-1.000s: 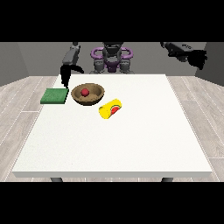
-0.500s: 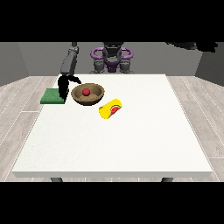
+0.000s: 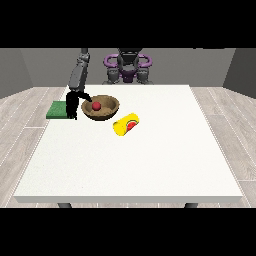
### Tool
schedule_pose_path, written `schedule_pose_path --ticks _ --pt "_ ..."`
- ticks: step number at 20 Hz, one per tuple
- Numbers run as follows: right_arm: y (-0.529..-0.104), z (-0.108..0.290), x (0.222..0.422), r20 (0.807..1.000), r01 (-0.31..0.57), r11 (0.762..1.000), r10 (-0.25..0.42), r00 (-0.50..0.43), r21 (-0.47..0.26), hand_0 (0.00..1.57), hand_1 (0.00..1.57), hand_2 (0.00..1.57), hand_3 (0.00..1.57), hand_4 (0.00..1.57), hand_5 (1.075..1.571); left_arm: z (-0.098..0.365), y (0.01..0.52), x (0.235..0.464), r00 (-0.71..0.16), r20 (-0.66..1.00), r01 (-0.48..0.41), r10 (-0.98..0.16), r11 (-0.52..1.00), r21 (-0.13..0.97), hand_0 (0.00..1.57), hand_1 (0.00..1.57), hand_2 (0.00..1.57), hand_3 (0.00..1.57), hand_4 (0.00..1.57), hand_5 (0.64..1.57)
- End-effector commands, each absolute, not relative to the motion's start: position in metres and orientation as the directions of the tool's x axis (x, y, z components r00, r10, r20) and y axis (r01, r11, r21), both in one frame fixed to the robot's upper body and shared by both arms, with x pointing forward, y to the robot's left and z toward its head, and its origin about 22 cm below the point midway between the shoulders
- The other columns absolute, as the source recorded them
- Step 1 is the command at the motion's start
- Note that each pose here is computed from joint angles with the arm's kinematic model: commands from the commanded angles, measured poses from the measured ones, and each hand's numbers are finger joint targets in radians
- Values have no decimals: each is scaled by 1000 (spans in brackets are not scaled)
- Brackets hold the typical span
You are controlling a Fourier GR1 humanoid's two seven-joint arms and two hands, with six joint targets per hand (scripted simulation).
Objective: Pick the cup and pour the ball into the bowl, then pick the bowl and place it on the pad
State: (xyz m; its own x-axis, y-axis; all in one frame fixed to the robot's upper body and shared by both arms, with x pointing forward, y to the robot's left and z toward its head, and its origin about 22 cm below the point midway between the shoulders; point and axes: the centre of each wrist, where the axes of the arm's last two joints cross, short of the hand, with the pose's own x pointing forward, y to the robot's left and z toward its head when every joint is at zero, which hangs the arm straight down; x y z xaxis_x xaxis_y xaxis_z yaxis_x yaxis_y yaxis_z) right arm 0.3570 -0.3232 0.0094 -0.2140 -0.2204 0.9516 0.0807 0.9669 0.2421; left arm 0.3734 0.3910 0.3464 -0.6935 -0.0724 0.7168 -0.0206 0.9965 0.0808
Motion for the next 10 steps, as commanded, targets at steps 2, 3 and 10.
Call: schedule_pose_path --ticks 2,3,10 --pt "-306 -17 358 957 106 962 -232 -172 252 0 0 0 0 338 1569 351 373 372 -724 687 -9 -63 997 82 0 0 0 0 0 1531" --pt "-319 -19 354 949 140 951 -248 -195 277 0 0 0 0 311 1568 366 386 362 -722 690 23 -50 995 97 0 0 0 0 0 1529" --pt "-295 0 370 953 110 963 -221 -208 248 0 0 0 0 385 1570 386 380 358 -757 651 7 -51 996 86 0 0 0 0 0 1539"
